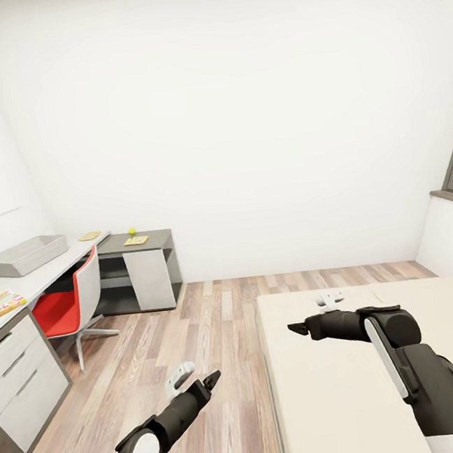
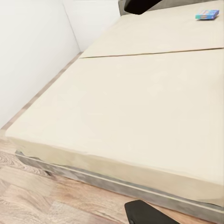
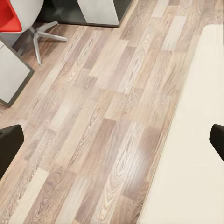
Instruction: Put all the toys in the child's room - the three board games (two on the bed and one on the table), the two jigsaw puzzles on the table, and the tennis ball on the table - inside the toy box on the table in the child's room.
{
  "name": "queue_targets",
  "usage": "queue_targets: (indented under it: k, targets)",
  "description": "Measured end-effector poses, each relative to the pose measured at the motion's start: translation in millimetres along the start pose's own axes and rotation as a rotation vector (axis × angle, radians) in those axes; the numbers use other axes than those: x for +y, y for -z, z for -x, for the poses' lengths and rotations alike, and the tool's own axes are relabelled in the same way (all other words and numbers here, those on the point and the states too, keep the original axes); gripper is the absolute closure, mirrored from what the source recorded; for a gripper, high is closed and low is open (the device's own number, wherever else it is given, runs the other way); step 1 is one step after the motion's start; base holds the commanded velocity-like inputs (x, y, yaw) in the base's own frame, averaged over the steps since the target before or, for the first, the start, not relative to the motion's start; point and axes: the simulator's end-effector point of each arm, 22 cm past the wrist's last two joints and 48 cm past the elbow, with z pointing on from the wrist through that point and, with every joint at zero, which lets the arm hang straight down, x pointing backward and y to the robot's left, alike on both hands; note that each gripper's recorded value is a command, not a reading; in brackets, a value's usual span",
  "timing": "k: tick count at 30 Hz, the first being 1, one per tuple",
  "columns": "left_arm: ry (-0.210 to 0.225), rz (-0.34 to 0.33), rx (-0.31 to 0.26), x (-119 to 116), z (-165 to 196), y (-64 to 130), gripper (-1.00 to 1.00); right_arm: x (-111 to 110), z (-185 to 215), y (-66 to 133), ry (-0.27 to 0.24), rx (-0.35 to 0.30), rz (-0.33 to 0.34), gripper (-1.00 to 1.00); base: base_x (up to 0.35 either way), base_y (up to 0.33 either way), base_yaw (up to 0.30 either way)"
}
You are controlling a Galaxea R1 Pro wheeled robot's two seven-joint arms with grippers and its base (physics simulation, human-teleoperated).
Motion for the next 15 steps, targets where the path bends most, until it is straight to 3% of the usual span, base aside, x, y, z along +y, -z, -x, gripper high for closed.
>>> queue_targets:
  k: [15]
  targets:
    - [-0.002, -0.001, 0.000, -0.7, -0.2, 0.0, -1.00, -4.6, 1.9, 2.1, -0.015, -0.009, -0.006, -1.00, 0.000, 0.000, -0.014]
